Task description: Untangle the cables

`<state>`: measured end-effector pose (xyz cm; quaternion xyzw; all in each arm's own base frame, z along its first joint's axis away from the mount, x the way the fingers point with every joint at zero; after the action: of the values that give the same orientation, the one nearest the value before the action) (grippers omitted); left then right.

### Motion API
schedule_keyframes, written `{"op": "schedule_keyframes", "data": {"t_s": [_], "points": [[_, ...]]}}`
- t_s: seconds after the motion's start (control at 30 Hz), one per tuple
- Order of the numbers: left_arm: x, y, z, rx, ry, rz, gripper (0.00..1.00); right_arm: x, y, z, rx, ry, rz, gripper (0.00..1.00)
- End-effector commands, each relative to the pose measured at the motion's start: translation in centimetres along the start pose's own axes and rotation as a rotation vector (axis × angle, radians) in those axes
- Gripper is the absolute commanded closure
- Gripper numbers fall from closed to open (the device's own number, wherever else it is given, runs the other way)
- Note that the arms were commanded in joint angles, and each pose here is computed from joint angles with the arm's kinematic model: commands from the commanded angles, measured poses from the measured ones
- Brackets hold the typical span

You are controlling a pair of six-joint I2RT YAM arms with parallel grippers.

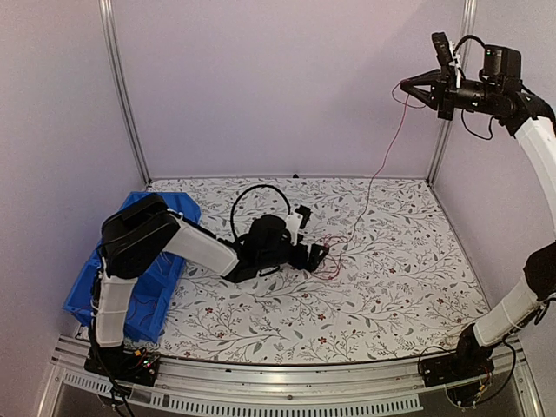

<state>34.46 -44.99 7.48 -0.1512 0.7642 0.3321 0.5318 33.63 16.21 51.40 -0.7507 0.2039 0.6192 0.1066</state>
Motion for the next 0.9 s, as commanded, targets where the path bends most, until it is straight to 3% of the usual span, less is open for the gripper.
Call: {"op": "schedule_keyframes", "data": {"t_s": [0.0,0.23,0.57,0.63,0.7,0.8,0.87], "points": [[-4.0,1.9,-0.6,-0.053,-0.218,-0.047,0.0,5.3,-1.8,-3.5,0.106,-0.09,0.081,1.0],[-4.9,6.3,3.9,-0.188,-0.214,-0.019,0.0,4.0,-0.7,-4.2,0.166,-0.048,0.073,1.0],[-7.6,10.4,4.8,-0.161,-0.247,-0.063,0.01,-4.5,0.9,-4.2,0.187,0.074,-0.053,1.0],[-7.9,10.5,3.7,-0.092,-0.273,-0.047,0.0,-4.7,0.7,-4.4,0.18,0.072,-0.063,1.0],[-8.8,11.1,1.1,0.105,-0.239,-0.048,0.0,-4.1,0.4,-4.6,0.171,0.057,-0.058,1.0],[-10.7,12.7,-2.7,0.538,-0.012,-0.019,0.0,-2.2,-0.4,-5.0,0.143,0.016,-0.038,1.0],[-10.4,12.0,-3.0,0.614,0.122,0.076,0.0,-0.3,-1.0,-5.1,0.12,-0.025,-0.021,1.0]]}}
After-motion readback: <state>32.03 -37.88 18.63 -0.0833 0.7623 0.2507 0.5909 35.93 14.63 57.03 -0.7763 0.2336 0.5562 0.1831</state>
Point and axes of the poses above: each gripper's point midway between its finger pads, its own y axis back along the fingers, its own z axis along the line the jaws close on, x = y × z, the point moved 2 cm from there along y, back along the fingers, and after that the axes turned 4 degrees about -y, right-handed, at the moved point
